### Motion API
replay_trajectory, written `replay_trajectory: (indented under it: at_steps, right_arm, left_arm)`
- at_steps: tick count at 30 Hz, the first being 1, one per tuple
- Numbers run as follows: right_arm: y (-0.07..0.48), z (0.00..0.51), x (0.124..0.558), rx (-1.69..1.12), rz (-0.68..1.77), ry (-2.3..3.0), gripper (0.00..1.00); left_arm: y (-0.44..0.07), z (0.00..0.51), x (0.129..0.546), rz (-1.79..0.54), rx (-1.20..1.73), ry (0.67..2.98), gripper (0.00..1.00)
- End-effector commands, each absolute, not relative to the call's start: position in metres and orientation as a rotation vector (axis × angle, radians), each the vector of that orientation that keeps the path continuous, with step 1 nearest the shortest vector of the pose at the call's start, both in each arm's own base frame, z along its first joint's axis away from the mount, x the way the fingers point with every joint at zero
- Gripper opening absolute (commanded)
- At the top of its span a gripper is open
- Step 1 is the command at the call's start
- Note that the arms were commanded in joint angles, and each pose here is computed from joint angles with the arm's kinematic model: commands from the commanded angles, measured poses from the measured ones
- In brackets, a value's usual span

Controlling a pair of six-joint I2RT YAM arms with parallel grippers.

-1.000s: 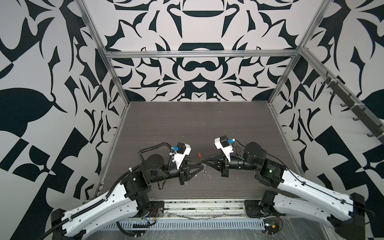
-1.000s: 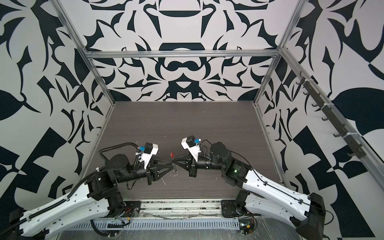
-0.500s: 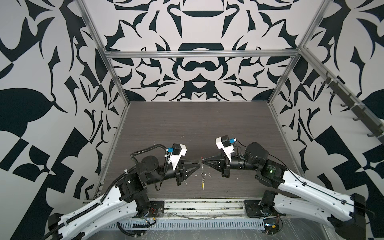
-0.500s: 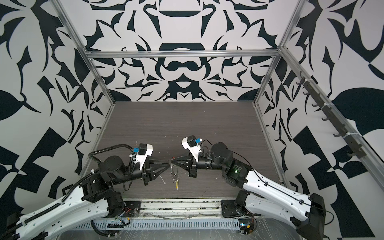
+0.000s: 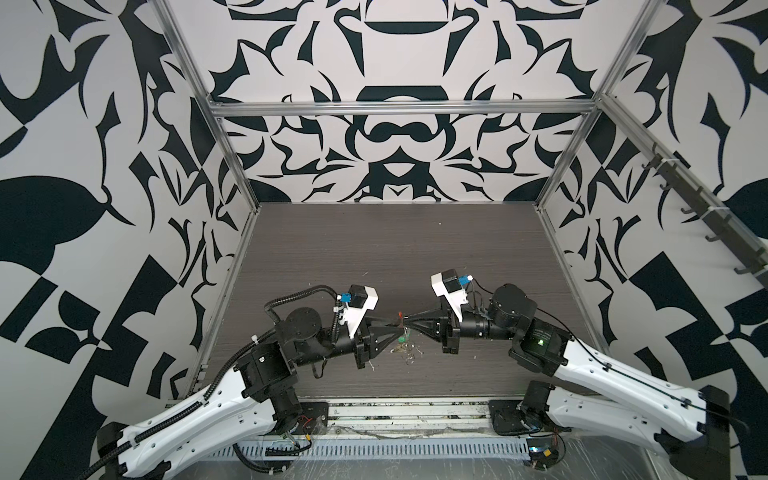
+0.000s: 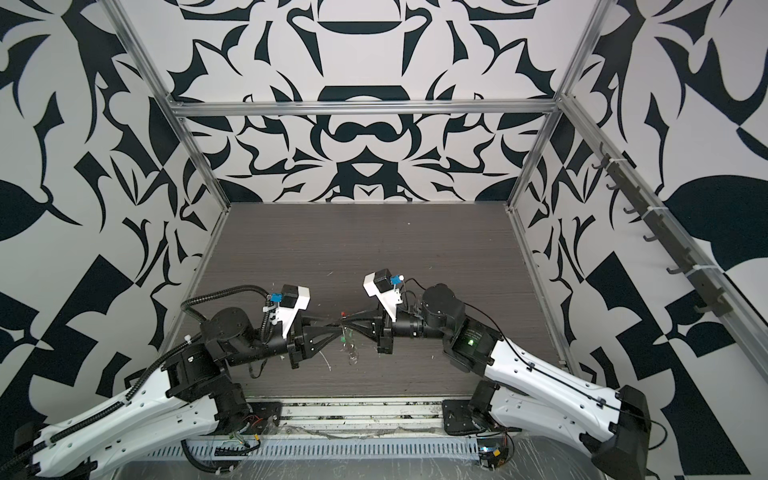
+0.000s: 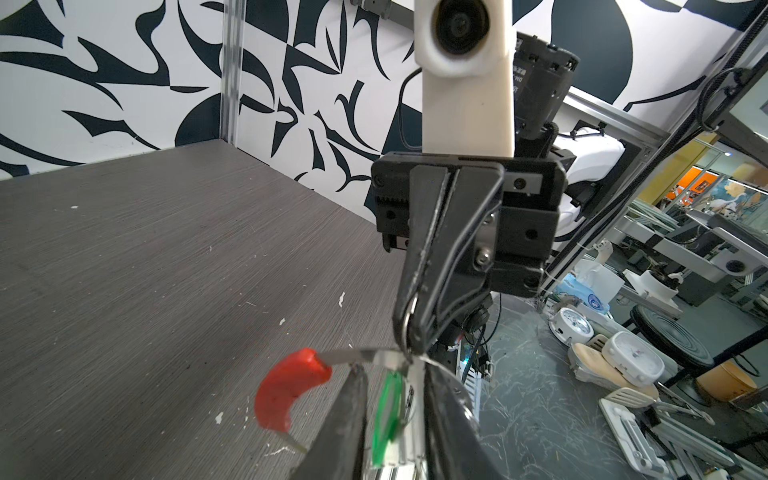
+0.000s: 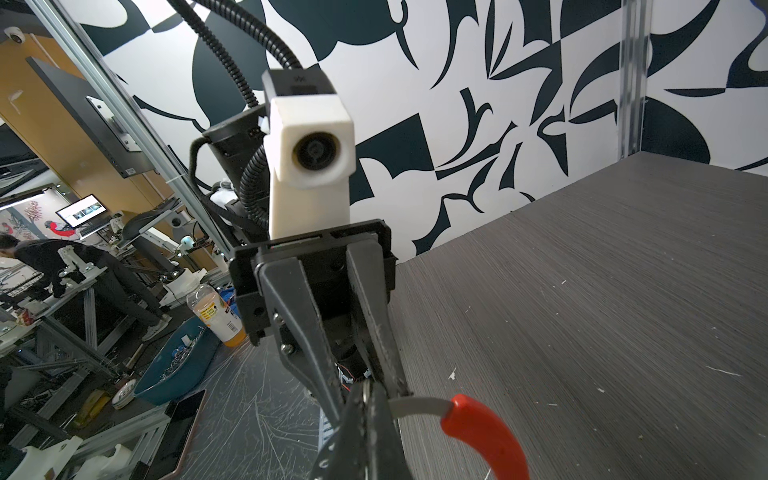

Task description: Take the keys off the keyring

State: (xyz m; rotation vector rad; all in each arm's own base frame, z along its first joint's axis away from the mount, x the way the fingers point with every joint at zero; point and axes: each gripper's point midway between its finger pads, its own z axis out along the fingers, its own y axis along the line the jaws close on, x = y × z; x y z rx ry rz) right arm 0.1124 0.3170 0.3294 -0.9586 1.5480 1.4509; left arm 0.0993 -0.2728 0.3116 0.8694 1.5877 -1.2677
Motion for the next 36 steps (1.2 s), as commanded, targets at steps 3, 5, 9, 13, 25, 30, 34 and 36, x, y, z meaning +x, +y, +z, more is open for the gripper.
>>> replay_trajectory:
  at_steps: [3,5,9,13,25,30,34,36]
  right_arm:
    - [0.318,0.345,0.108,-0.959,1.486,1.461,0.0]
    - [0.319,0.345,0.108,-0.961,1.492,1.463,0.0]
    - [0.321,0.345,0.108,-0.961,1.506,1.462,0.0]
    - [0.322,0.345,0.109,-0.955,1.51,1.462,0.0]
    - [0.313,0.353,0.107,-0.934,1.49,1.441,0.0]
    - [0.315,0.353,0.107,-0.935,1.501,1.439,0.0]
    - [0.317,0.356,0.107,-0.934,1.514,1.429,0.0]
    - [0.317,0.357,0.107,-0.935,1.518,1.423,0.0]
  left_arm:
    - [-0.27,0.338,0.097,-1.263,0.876,1.504,0.26]
    - [-0.27,0.338,0.099,-1.254,0.873,1.508,0.26]
    - [-0.272,0.341,0.099,-1.251,0.881,1.498,0.26]
    - [-0.273,0.34,0.099,-1.252,0.887,1.506,0.2]
    - [-0.26,0.329,0.1,-1.227,0.841,1.534,0.28]
    - [-0.263,0.332,0.096,-1.254,0.86,1.516,0.25]
    - [-0.269,0.332,0.096,-1.267,0.877,1.521,0.25]
    - [-0.271,0.33,0.096,-1.272,0.88,1.527,0.25]
